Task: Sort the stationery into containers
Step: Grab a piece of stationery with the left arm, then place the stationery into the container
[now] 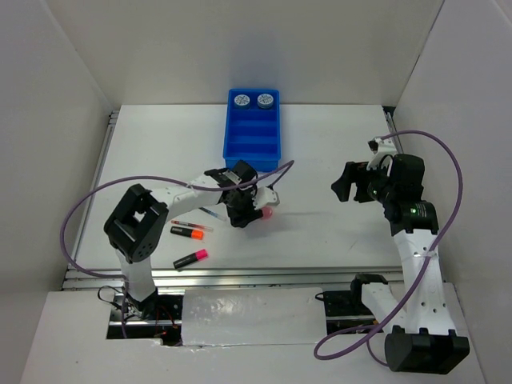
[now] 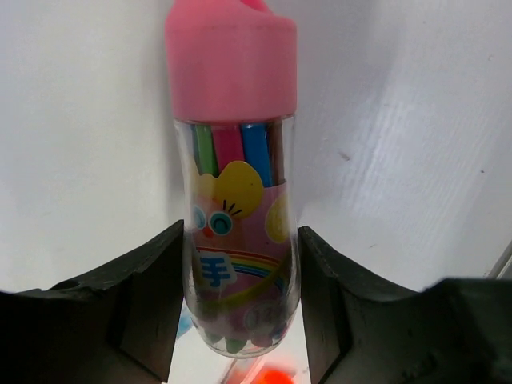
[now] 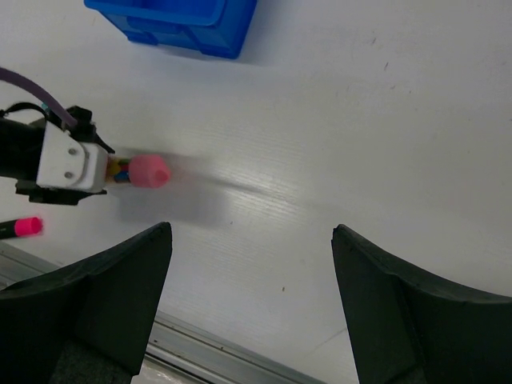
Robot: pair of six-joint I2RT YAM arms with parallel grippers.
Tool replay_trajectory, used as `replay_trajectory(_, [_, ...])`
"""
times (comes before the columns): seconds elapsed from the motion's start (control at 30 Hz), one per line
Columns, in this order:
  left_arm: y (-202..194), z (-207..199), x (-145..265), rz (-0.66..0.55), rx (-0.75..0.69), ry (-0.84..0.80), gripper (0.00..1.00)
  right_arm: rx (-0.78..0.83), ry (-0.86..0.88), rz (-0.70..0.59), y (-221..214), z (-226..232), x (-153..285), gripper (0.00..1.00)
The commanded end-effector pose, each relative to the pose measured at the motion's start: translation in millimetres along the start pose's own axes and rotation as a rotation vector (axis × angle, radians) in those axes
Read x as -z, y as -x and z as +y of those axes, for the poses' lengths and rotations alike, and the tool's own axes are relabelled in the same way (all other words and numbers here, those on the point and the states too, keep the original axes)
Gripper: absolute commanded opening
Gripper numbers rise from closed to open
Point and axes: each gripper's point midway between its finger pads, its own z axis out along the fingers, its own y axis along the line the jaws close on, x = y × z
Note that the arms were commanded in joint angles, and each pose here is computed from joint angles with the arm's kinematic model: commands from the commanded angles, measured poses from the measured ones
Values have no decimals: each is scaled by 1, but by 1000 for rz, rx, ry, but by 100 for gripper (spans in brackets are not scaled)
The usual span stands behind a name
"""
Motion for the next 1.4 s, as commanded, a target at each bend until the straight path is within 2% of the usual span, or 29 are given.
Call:
replay_trajectory(0.0, [44,39,54,-155,-16,143,0,27,0,-65,11,0,2,87])
replay_trajectory(0.2, [103,137,144,-356,-122,479,0,15,3,-51,7,-3,-4,86])
replay_trajectory(0.37, [115,218,183,-458,-158,687,0,18,-3,-51,11,-5,-5,86])
replay_trajectory(0.43, [123,248,189,-484,-203,801,0,17,-3,-47,11,-5,-7,86])
replay_trajectory(0.47, [116,262,175,-455,-202,812,0,17,-3,-46,11,-5,-7,86])
replay_trajectory(0.5, [127,274,188,-489,-225,865,0,14,-3,-40,9,-6,-8,86])
replay_trajectory(0.53, [127,286,190,-490,-240,890,0,13,-5,-37,9,-7,-9,86])
replay_trajectory(0.57, [125,298,171,-476,-236,878,0,11,-5,-33,8,-7,-9,86])
replay_trajectory(0.6, [135,310,188,-511,-242,921,0,11,-7,-33,8,-7,-10,86])
replay_trajectory(0.67, [138,327,179,-527,-237,923,0,7,-9,-28,7,-9,-11,86])
replay_trajectory(0.83, [136,350,151,-543,-260,959,0,6,-17,-17,6,-11,-12,86])
replay_trajectory(1.1, [140,370,142,-564,-357,1061,0,-8,-24,-5,1,-15,-16,86])
replay_trajectory(1.3, [138,376,114,-555,-487,989,0,-17,-24,-6,1,-16,-18,86])
replay_trajectory(1.37, [145,378,119,-575,-514,971,2,-18,-26,-8,2,-16,-17,86])
